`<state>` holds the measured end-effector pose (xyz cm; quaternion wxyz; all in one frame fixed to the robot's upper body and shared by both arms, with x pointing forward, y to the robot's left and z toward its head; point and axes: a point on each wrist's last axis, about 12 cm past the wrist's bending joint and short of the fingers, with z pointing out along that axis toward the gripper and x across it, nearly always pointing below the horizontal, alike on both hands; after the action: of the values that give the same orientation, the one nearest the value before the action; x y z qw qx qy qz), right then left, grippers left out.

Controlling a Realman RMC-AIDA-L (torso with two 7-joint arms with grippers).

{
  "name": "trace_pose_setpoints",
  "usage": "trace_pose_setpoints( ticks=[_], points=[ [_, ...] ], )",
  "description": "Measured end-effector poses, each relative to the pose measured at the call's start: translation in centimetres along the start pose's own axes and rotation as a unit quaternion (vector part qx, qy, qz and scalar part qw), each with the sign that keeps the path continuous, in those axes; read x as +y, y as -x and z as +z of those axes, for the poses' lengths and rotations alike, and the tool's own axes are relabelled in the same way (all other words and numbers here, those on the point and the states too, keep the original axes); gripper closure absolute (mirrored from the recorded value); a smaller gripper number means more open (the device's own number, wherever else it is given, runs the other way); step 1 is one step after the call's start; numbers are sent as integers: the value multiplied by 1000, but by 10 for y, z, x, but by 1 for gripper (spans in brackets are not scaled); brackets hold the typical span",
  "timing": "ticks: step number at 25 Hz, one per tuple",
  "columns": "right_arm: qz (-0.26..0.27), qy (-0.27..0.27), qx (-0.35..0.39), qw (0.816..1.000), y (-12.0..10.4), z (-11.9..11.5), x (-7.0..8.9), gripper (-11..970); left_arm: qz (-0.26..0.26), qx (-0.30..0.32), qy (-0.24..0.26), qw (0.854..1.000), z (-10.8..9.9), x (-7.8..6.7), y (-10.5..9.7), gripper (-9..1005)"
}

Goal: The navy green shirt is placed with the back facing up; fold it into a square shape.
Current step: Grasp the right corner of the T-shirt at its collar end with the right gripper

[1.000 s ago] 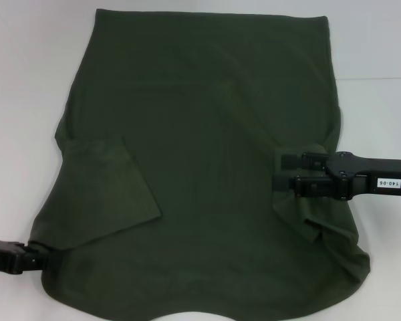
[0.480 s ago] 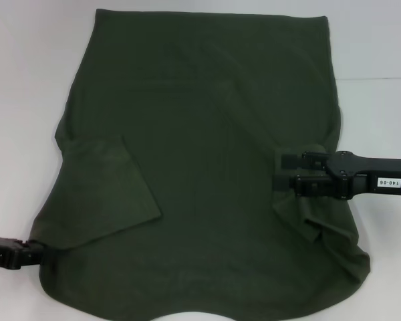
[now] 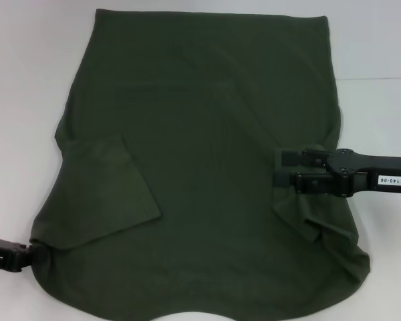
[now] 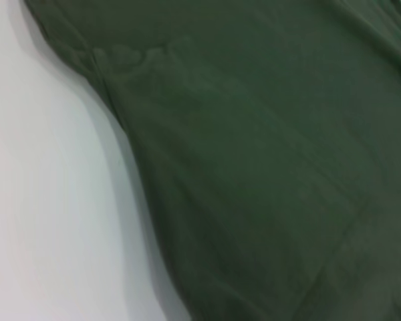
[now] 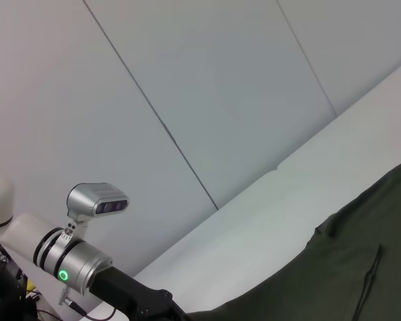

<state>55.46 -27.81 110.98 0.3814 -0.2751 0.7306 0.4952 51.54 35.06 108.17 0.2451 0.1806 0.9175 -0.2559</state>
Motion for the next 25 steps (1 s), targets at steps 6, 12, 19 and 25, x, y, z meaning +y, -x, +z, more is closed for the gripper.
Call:
trace_pose_setpoints(
  ticks=[6, 12, 19, 25],
  points=[
    [1, 0, 0, 1000, 0, 0, 0, 70, 0, 0, 1, 1000, 0, 0, 0, 969],
    [11, -1, 4, 1000, -3, -1, 0, 73, -20, -11, 2, 1000, -2, 2, -1, 968],
    [81, -22, 29, 996, -24, -30, 0, 76, -58, -47, 5, 997, -9, 8, -10, 969],
    [119, -38, 30, 992, -41, -57, 3, 79, -64, -47, 6, 997, -7, 7, -16, 968]
  ],
)
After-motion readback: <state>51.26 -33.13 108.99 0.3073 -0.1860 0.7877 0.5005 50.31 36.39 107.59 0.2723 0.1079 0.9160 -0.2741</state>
